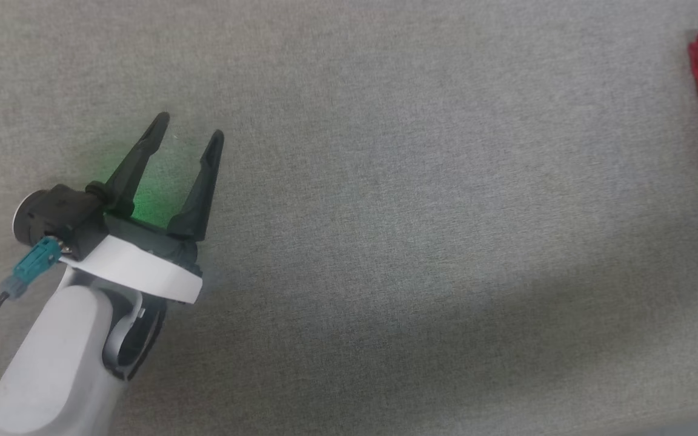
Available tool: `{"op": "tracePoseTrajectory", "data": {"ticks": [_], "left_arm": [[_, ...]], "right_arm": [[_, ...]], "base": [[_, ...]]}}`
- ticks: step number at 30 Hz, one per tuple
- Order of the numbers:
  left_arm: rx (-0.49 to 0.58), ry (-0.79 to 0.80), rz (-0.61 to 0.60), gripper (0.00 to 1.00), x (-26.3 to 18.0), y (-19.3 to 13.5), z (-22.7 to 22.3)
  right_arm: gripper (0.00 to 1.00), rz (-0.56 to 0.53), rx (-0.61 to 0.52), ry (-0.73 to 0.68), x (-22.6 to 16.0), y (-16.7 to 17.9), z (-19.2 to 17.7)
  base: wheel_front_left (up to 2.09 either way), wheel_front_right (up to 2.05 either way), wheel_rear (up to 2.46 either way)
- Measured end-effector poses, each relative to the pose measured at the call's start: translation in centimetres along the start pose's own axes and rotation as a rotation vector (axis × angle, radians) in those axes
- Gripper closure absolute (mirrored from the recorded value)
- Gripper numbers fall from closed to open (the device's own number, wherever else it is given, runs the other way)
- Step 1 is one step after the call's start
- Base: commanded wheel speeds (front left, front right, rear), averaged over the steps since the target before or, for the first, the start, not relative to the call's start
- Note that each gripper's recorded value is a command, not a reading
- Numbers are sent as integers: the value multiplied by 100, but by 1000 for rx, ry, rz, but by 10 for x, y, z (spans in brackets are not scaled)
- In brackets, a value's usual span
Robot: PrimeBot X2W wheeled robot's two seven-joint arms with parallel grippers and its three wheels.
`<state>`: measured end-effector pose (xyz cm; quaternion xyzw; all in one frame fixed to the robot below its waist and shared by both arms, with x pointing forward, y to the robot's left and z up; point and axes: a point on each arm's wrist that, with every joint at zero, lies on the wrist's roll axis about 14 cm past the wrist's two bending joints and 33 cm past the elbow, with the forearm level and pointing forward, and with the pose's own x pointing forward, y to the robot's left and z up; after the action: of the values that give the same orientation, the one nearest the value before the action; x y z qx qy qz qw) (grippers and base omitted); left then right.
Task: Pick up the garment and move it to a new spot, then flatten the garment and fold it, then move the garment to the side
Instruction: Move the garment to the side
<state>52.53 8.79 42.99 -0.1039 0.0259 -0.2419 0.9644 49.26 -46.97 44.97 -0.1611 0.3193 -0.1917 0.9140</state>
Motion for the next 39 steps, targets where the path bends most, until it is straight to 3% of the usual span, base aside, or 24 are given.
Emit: {"op": "tracePoseTrajectory", "data": {"ticks": [12,20,39], "left_arm": [[22,-50,31,0,-19,-1,31],[19,-93,98,0,-42,6,54],[47,-167,330,0,-151,36,98]], "right_arm": [[0,0,45,-106,-25,-12,34],[0,64,107,-201,-44,5,53],[0,329,248,-511,-120,90,82]], "base": [[0,0,0],[0,0,0],[0,0,0]]}}
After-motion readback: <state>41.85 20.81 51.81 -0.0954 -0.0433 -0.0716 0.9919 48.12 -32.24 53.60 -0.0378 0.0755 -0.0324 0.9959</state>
